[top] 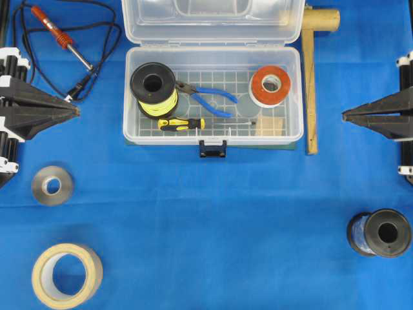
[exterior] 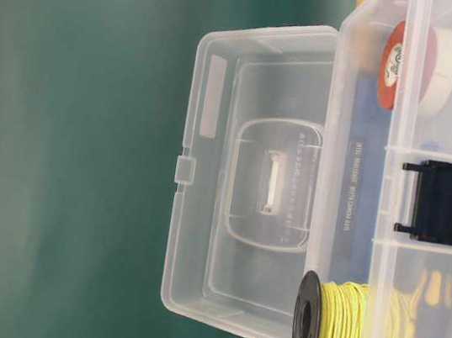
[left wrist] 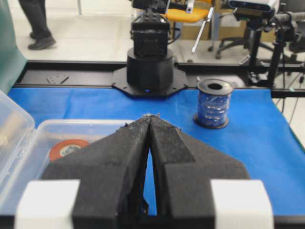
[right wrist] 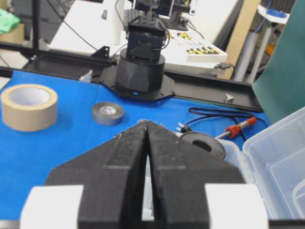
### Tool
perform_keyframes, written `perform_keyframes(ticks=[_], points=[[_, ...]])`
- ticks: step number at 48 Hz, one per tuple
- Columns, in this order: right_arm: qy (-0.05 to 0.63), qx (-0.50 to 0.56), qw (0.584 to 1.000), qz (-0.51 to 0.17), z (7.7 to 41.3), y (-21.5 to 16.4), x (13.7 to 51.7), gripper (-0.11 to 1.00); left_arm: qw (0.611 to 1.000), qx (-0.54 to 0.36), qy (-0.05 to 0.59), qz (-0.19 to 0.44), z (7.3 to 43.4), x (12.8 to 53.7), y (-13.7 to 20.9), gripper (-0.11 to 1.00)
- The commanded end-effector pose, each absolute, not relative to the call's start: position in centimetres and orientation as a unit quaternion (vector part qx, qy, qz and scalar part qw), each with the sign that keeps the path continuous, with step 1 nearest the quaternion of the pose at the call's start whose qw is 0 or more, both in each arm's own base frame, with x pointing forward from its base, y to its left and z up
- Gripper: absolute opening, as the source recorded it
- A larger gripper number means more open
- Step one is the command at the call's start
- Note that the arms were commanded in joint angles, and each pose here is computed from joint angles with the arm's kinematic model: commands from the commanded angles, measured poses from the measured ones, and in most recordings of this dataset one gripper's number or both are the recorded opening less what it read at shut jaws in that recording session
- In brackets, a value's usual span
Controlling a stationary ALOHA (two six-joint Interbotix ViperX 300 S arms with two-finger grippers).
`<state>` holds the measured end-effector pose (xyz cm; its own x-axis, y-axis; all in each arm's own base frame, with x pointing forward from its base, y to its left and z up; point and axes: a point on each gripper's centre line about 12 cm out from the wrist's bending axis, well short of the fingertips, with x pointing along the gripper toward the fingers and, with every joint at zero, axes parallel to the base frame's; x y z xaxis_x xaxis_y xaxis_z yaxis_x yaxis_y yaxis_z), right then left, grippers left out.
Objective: Pick the nipper from the toolbox among several items.
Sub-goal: 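Reach the right gripper into the toolbox toward the blue-handled pliers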
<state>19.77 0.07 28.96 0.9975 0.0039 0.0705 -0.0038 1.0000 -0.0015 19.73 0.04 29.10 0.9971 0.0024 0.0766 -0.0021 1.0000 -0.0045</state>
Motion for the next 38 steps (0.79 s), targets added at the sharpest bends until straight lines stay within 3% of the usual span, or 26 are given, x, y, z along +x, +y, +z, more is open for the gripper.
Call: perform_keyframes(ticks=[1,10,26,31,38], points=[[-0.055,0.003,0.998,-0.009,30.6,-0.4,20.1,0.0,0.999,-0.013,-0.046,0.005,29.8,20.0,0.1,0.0],[-0.024,0.003,0.999,-0.035,32.1,-1.6,22.0,0.0,0.999,-0.013,-0.044,0.005,29.7,20.0,0.1,0.0],[0.164,0.023,0.981,-0.097,29.9,-5.9,30.1,0.01,0.999,-0.013,-0.044,0.007,29.7,20.1,0.2,0.0],[0.226,0.028,0.968,-0.107,28.3,-7.3,32.6,0.21,0.999,-0.013,-0.045,0.008,29.7,20.1,0.3,0.0],[0.32,0.031,0.94,-0.115,25.9,-9.1,36.0,0.65,0.999,-0.015,-0.044,0.009,29.6,20.1,0.3,0.0]])
